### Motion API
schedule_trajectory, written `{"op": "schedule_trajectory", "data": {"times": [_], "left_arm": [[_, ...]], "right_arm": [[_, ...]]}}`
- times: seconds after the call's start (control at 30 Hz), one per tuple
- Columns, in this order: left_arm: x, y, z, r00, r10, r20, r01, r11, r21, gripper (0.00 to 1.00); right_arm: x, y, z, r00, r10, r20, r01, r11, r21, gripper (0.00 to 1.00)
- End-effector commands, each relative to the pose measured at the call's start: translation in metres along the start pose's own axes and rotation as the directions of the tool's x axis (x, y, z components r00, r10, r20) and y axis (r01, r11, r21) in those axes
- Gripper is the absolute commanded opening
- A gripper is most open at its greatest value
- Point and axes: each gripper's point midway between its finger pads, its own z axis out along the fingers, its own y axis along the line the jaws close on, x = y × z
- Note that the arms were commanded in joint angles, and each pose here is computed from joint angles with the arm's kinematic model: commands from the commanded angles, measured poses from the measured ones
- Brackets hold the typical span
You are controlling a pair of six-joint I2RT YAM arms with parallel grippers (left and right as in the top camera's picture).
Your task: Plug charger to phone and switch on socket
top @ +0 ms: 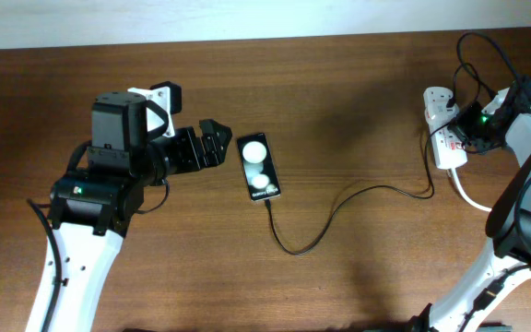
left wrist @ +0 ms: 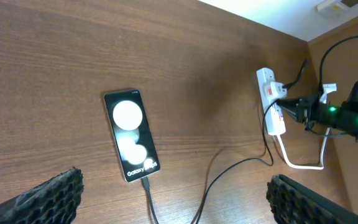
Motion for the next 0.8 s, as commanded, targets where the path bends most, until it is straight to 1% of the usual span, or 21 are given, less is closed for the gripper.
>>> {"op": "schedule_trajectory", "data": {"times": [0.0,0.1,0.17,0.23,0.4,0.57,0.77], "left_arm": [[-0.002,0.001,-0.005,1.000,0.020,0.014,-0.020,1.000,-0.008,0.99],[-0.002,0.001,-0.005,1.000,0.020,0.014,-0.020,1.000,-0.008,0.99],[-0.002,0.001,-0.005,1.000,0.021,0.015,-0.021,1.000,-0.008,0.99],[-0.003,0.001,-0.005,1.000,0.021,0.016,-0.021,1.000,-0.007,0.99],[-0.003,0.000,-0.005,1.000,0.022,0.018,-0.022,1.000,-0.007,0.99],[-0.003,0.000,-0.005,1.000,0.022,0.018,-0.022,1.000,-0.007,0.99],[-0.003,0.001,-0.005,1.000,0.022,0.017,-0.021,1.000,-0.007,0.99]], "right_arm": [[0.013,-0.016,0.013,1.000,0.012,-0.028,-0.010,0.997,0.077,0.04],[-0.008,-0.013,-0.002,1.000,0.009,0.022,-0.011,0.998,0.066,0.04],[-0.019,-0.014,-0.012,0.998,0.006,0.055,-0.011,0.996,0.093,0.04],[-0.025,-0.014,-0.016,0.997,-0.002,0.072,-0.006,0.994,0.109,0.04],[-0.034,-0.011,-0.016,0.994,-0.015,0.104,0.005,0.995,0.098,0.04],[-0.027,-0.012,-0.004,0.996,-0.025,0.083,0.015,0.993,0.118,0.04],[-0.017,-0.002,0.010,0.996,-0.061,0.060,0.054,0.991,0.120,0.04]]}}
